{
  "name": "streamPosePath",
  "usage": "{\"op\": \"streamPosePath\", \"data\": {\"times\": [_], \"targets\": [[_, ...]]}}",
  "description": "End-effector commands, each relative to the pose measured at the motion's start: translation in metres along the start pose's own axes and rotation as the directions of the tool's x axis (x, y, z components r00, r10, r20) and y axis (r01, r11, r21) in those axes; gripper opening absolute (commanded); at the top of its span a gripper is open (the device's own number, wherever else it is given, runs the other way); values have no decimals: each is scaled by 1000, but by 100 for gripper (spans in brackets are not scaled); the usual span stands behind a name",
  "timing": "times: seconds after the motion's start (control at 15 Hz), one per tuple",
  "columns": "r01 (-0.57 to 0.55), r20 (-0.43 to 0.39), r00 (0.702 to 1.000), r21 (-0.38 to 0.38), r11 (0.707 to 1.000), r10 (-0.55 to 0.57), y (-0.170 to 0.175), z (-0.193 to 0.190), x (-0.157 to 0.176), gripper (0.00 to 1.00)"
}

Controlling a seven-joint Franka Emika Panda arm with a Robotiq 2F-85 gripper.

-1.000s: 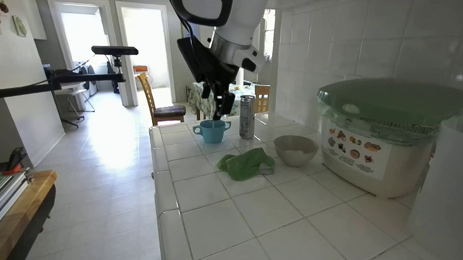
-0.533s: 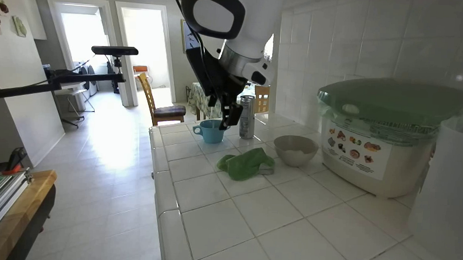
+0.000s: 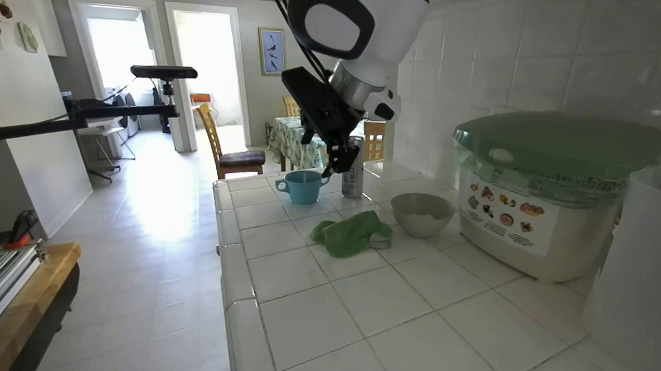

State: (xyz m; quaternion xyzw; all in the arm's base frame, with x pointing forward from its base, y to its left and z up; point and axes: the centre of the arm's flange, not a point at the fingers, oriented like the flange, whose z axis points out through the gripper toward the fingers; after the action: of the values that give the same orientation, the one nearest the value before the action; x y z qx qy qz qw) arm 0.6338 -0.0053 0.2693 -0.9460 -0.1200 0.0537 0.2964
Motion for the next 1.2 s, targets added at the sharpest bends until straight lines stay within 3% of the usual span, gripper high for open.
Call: {"op": "streamPosePath", "data": {"times": [0.0, 0.73, 1.13], "targets": [[60, 26, 998, 60, 996, -62, 8, 6, 22, 100], [-122, -54, 991, -23, 992, 121, -38, 47, 29, 100], [-181, -93, 980, -37, 983, 177, -29, 54, 15, 100]]}}
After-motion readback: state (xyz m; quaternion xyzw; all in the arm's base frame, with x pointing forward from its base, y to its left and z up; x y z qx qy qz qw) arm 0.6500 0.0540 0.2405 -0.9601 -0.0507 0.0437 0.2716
